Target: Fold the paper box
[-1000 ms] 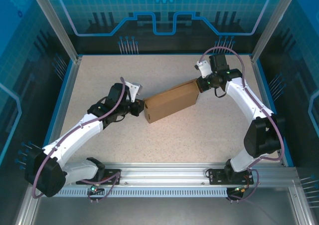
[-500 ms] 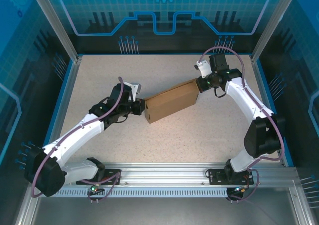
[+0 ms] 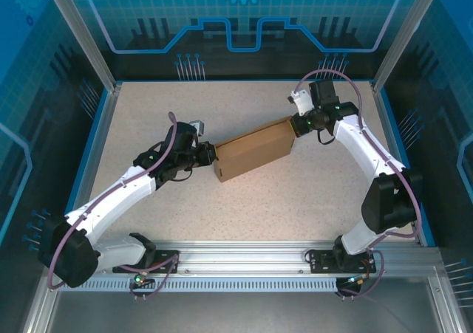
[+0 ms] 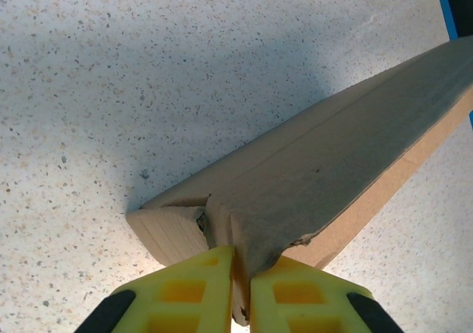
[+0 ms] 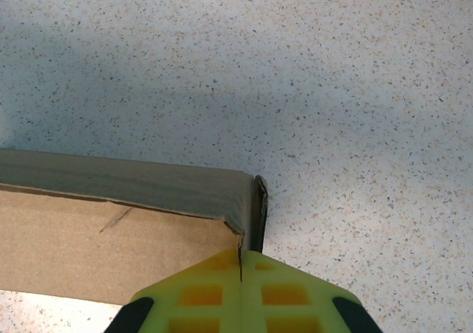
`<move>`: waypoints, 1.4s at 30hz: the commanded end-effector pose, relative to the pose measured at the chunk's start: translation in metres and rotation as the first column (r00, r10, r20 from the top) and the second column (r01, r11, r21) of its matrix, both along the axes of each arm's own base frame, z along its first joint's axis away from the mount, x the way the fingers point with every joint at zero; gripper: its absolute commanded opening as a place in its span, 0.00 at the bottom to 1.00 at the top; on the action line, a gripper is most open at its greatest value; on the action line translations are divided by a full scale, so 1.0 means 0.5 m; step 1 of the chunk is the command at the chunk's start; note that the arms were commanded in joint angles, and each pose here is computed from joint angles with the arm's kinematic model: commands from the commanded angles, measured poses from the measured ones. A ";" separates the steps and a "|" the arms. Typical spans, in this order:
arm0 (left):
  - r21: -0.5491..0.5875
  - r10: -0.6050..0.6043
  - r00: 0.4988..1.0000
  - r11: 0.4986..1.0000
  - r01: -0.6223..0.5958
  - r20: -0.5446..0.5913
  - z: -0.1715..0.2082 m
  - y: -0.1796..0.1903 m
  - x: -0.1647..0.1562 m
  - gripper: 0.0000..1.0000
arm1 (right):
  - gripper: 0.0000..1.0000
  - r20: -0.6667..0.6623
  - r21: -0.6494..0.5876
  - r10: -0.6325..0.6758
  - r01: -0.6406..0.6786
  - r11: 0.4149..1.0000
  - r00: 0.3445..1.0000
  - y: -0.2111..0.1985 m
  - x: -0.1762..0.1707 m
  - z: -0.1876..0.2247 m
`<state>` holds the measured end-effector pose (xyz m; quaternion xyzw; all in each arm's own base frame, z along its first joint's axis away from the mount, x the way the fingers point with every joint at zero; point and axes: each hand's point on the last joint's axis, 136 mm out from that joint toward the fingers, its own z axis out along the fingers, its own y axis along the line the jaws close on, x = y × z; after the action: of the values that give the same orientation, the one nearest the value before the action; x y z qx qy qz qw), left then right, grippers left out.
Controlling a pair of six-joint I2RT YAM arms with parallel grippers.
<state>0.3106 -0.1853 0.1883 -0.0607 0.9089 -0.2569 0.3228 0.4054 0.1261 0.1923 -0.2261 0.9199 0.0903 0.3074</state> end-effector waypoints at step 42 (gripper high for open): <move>0.050 0.069 0.996 0.996 -0.072 0.059 -0.016 -0.011 -0.014 0.24 | 0.01 -0.018 -0.019 0.029 -0.030 0.999 0.999 0.002 -0.040 -0.060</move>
<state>0.3061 -0.1950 0.1787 -0.0992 0.9038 -0.2372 0.3421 0.4041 0.1255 0.1806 -0.2293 0.9104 0.0874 0.3332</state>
